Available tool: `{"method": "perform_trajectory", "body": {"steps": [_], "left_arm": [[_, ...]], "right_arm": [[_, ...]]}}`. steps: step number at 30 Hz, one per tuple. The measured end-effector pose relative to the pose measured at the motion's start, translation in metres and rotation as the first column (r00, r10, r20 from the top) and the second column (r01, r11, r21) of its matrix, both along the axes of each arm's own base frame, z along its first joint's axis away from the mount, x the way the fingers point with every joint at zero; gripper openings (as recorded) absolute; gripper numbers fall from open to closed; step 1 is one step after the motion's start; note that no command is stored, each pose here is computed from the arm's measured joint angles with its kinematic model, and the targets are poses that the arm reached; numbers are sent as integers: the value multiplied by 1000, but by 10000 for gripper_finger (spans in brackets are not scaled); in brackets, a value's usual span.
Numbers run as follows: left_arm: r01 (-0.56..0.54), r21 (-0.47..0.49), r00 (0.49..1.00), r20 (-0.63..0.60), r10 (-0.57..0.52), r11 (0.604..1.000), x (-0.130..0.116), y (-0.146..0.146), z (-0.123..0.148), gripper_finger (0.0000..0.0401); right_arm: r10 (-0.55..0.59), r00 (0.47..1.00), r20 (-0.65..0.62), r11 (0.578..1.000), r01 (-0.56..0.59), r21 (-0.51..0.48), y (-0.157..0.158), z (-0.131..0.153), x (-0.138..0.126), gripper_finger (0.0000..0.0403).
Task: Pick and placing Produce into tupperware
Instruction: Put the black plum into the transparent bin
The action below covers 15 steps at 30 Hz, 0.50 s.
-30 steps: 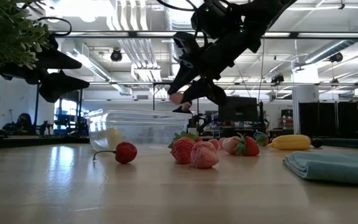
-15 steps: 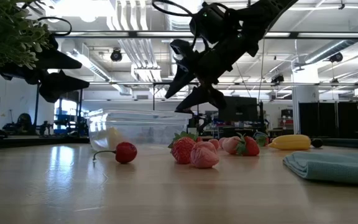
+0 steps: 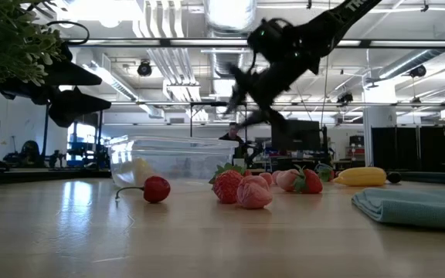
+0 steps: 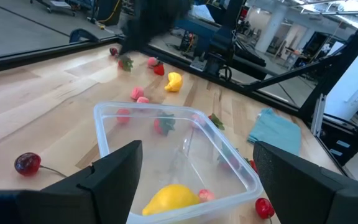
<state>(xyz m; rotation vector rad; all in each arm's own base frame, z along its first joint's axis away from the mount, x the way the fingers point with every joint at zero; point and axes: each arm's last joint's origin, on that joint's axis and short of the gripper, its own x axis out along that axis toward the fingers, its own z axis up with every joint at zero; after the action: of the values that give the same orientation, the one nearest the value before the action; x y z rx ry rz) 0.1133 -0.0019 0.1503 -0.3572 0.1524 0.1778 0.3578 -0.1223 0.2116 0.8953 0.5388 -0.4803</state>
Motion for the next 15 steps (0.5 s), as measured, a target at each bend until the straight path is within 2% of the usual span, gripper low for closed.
{"method": "perform_trajectory", "body": {"steps": [3,6,9,11,13,15], "left_arm": [[0,0,1000,0,0,1000,0,0,0,293],[0,0,1000,0,0,1000,0,0,0,293],[0,0,1000,0,0,1000,0,0,0,293],[0,0,1000,1,0,1000,0,0,0,293],[0,0,1000,0,0,1000,0,0,0,293],[0,0,1000,1,0,1000,0,0,0,293]], "right_arm": [[54,971,232,997,-38,-71,-12,26,5,171],[15,946,323,994,20,-103,-23,35,5,169],[-103,920,379,991,128,-43,-29,40,3,169],[-70,894,443,987,125,-96,-27,47,7,169],[-2,842,539,985,94,-143,-22,55,13,169],[34,789,614,987,71,-146,-18,58,18,169]]}}
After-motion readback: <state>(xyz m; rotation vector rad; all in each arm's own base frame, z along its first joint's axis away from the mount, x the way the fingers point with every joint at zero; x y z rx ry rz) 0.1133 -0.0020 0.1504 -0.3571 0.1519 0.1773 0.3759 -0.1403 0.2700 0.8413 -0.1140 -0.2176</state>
